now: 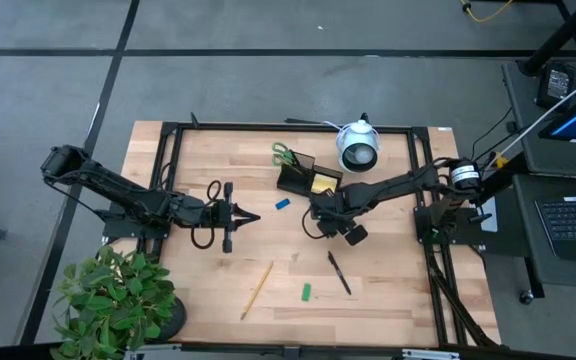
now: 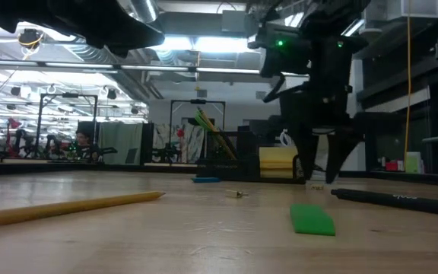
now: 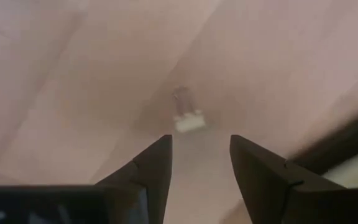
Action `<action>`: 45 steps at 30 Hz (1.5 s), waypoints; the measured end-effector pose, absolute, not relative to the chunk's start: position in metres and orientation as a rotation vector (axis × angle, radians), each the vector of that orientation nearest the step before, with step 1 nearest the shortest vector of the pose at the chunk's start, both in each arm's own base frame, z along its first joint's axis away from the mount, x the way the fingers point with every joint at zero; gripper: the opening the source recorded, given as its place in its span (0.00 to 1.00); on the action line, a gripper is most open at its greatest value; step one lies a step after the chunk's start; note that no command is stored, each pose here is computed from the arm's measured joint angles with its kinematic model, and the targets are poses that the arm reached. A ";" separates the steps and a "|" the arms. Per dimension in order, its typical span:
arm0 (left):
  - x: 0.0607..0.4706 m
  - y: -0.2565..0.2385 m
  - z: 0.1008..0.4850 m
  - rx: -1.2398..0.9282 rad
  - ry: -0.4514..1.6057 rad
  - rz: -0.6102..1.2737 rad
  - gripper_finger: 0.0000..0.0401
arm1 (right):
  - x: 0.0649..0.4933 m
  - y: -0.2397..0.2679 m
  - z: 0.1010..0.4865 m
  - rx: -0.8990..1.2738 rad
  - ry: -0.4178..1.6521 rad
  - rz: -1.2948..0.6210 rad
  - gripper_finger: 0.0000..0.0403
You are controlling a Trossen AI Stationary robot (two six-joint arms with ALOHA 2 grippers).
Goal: Pick and place office supplies into organizer
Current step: Put the yellow binder clip into the black desk organizer
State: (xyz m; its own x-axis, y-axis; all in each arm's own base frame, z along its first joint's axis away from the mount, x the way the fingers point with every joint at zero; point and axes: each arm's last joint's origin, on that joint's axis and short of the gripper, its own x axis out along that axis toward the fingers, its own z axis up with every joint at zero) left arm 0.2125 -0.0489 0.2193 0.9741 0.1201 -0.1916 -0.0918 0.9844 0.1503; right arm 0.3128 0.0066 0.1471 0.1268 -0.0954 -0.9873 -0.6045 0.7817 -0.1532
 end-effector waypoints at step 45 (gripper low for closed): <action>0.213 -0.049 0.220 0.141 0.200 0.108 0.01 | 0.307 0.008 0.134 -0.606 1.356 0.486 0.26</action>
